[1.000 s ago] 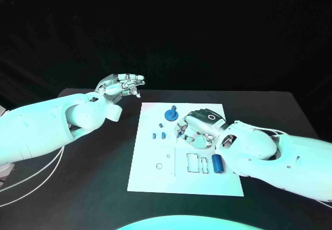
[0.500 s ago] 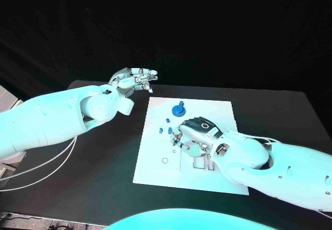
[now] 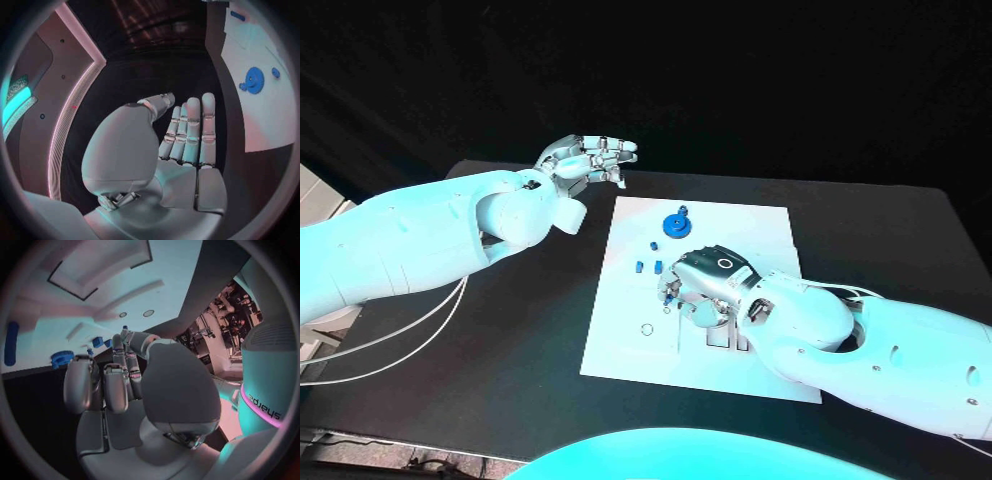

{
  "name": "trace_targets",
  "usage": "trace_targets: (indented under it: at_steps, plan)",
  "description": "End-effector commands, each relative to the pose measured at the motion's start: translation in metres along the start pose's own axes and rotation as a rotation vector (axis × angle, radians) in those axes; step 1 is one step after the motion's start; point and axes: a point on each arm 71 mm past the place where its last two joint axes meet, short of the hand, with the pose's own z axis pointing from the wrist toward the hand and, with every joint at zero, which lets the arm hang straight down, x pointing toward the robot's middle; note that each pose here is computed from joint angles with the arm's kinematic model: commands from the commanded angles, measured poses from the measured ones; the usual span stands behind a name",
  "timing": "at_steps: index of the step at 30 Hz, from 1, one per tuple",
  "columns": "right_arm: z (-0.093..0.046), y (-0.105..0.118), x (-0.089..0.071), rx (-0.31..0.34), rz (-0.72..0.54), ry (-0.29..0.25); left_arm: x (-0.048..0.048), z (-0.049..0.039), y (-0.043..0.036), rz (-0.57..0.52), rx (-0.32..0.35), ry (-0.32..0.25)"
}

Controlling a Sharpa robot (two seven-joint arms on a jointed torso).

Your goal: Assemble the parts on the task board

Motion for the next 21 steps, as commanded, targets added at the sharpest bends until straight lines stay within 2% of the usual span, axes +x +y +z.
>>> trace_targets:
  at_steps: [1, 21]
  plan:
    - [0.0005, 0.0005, 0.0032, -0.003, -0.027, 0.029, 0.0032, 0.0009, -0.0011, 0.002, 0.004, 0.024]
    - [0.0016, 0.0033, 0.0069, -0.005, -0.038, 0.048, 0.0031, 0.0009, -0.0009, 0.004, 0.001, 0.026]
